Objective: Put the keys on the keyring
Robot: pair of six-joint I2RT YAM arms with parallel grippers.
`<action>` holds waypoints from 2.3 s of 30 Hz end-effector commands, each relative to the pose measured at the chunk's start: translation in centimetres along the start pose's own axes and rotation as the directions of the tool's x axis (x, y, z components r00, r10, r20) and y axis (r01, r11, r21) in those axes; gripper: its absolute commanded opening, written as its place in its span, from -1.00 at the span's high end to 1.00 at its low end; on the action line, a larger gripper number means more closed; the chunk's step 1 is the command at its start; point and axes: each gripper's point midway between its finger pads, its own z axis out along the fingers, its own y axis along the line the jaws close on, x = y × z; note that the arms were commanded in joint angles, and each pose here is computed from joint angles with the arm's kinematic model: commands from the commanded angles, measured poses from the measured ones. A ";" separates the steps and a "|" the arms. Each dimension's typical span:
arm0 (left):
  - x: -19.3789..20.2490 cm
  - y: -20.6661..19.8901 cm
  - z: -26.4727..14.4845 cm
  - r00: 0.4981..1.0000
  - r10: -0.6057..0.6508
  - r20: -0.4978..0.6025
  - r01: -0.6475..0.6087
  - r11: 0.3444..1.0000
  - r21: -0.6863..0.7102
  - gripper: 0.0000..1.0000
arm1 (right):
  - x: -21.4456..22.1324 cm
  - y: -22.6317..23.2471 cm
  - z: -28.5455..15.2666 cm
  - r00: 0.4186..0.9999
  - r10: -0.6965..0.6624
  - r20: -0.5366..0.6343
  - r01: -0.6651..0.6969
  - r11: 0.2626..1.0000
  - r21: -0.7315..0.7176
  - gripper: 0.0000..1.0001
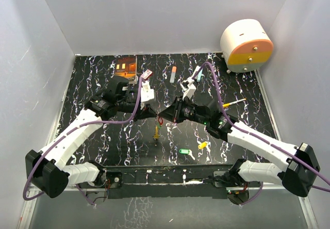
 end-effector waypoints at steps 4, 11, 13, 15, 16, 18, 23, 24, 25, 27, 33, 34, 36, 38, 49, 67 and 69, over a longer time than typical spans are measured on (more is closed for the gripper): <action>-2.2 -2.2 -0.8 0.996 0.035 0.082 -0.041 0.997 0.071 1.00 | -2.9 1.5 -0.8 0.993 -0.004 0.117 0.007 0.999 -0.031 0.87; -3.8 -2.6 -1.1 0.991 0.029 0.130 -0.041 0.995 0.091 1.00 | -2.5 1.8 -0.8 0.995 0.006 0.097 -0.002 0.999 -0.044 0.87; -4.0 -2.9 -1.1 0.990 0.025 0.138 -0.039 0.994 0.102 1.00 | -2.5 1.8 -0.8 0.995 0.010 0.095 -0.006 0.999 -0.046 0.87; -4.1 -3.0 -1.1 0.989 0.023 0.143 -0.039 0.993 0.109 1.00 | -2.4 1.8 -0.8 0.996 0.012 0.092 -0.008 0.999 -0.048 0.87; -4.1 -3.1 -1.1 0.989 0.024 0.144 -0.040 0.993 0.111 1.00 | -2.4 1.8 -0.8 0.996 0.014 0.091 -0.010 0.999 -0.046 0.87; -4.2 -3.2 -1.1 0.989 0.028 0.147 -0.045 0.993 0.111 1.00 | -2.2 1.7 -0.9 0.996 0.018 0.090 -0.013 0.999 -0.047 0.87; -4.4 -3.5 -1.4 0.986 0.044 0.160 -0.062 0.992 0.111 1.00 | -1.9 1.1 -1.3 0.995 0.031 0.097 -0.028 0.999 -0.032 0.87; -4.5 -3.6 -1.5 0.986 0.046 0.163 -0.065 0.992 0.112 1.00 | -1.8 1.1 -1.4 0.995 0.034 0.097 -0.031 0.999 -0.030 0.87; -4.6 -3.6 -1.5 0.985 0.049 0.167 -0.068 0.991 0.112 1.00 | -1.8 1.0 -1.5 0.994 0.036 0.102 -0.034 0.999 -0.025 0.87; -4.9 -3.7 -1.6 0.983 0.052 0.174 -0.071 0.991 0.110 1.00 | -1.8 0.8 -1.7 0.994 0.039 0.105 -0.038 0.999 -0.017 0.87; -5.4 -3.9 -1.7 0.980 0.045 0.192 -0.069 0.991 0.117 1.00 | -1.5 0.4 -1.9 0.993 0.051 0.108 -0.050 0.999 -0.007 0.87; -5.5 -3.9 -1.7 0.980 0.046 0.195 -0.070 0.990 0.120 1.00 | -1.5 0.3 -1.9 0.993 0.053 0.109 -0.053 0.999 -0.006 0.87; -5.6 -3.9 -1.7 0.979 0.042 0.200 -0.068 0.990 0.122 1.00 | -1.5 0.4 -2.0 0.993 0.054 0.109 -0.054 0.999 -0.008 0.87; -5.6 -4.0 -1.7 0.978 0.039 0.204 -0.065 0.990 0.124 1.00 | -1.5 0.5 -2.0 0.993 0.055 0.107 -0.054 0.998 -0.012 0.80; -5.3 -4.9 -1.5 0.975 0.005 0.222 -0.044 0.984 0.171 1.00 | -3.5 2.4 -5.3 0.962 -0.194 0.194 0.206 0.978 -0.041 0.37; -8.4 -4.8 -0.7 0.895 -0.213 0.392 0.113 0.958 0.262 1.00 | -3.2 6.6 -7.8 0.872 -0.408 0.270 0.470 0.851 -0.234 0.31; -8.8 -4.7 -0.7 0.882 -0.229 0.412 0.124 0.956 0.265 1.00 | -3.3 6.7 -8.1 0.869 -0.407 0.281 0.473 0.850 -0.231 0.31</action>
